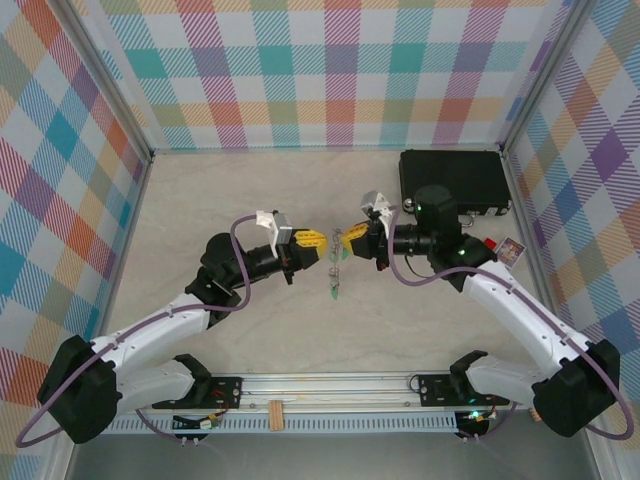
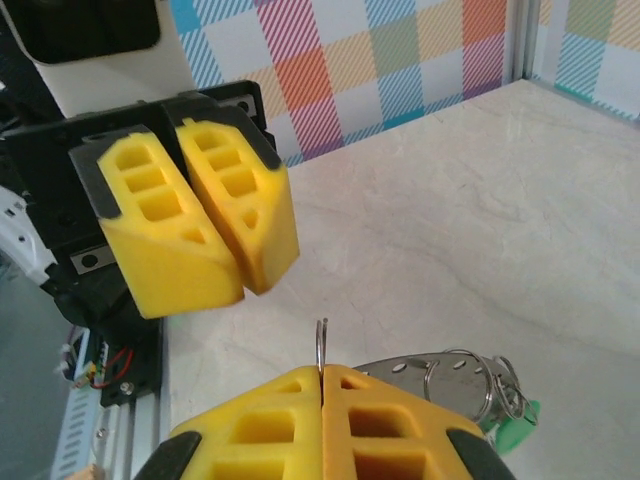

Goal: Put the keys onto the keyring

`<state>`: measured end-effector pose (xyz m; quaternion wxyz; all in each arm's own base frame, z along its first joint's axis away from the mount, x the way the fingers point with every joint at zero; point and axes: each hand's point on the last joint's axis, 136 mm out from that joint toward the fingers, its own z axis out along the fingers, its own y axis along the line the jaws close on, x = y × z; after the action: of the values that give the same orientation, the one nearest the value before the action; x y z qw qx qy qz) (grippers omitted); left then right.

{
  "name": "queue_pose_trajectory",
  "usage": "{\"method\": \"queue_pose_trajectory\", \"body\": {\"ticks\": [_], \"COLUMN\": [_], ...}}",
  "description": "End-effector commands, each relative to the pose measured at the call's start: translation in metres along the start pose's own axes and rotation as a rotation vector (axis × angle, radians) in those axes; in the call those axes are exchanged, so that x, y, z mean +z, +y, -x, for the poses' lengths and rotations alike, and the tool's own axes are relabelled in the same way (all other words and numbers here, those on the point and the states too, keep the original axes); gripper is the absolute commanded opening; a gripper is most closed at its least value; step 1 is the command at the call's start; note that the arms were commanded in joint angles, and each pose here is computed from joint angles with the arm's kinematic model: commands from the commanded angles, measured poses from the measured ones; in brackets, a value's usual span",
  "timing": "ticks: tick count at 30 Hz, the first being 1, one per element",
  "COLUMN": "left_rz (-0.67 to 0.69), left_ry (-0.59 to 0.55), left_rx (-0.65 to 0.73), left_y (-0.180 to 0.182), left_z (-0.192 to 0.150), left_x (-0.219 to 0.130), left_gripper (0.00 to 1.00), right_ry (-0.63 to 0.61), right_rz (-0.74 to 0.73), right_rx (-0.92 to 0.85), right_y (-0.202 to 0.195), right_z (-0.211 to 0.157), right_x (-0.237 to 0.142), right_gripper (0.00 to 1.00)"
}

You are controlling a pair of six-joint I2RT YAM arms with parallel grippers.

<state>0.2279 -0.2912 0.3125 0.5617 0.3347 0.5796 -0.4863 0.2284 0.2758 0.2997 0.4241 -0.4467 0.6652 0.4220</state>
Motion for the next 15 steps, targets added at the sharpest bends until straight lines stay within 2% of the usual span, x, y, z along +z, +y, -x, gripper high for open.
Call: {"method": "queue_pose_trajectory", "body": {"ticks": [1,7,15], "left_rz": [-0.053,-0.117,-0.141], "left_ry": [0.007,0.061,0.067], "left_rx": [0.061,0.07,0.096], "left_y": [-0.009,-0.015,-0.016], "left_z": [0.009,0.0,-0.004], "left_x": [-0.003,-0.001,0.002], "left_gripper": [0.15,0.17,0.18], "right_ry": [0.084,0.14,0.147], "right_rz": [0.082,0.097,0.142], "right_rx": [-0.113,-0.186,-0.171], "right_y": [0.018,0.021,0.028], "right_z": [-0.005,-0.01,-0.011], "right_x": [-0.004,-0.004,0.0], "right_gripper": [0.0,0.0,0.0]}}
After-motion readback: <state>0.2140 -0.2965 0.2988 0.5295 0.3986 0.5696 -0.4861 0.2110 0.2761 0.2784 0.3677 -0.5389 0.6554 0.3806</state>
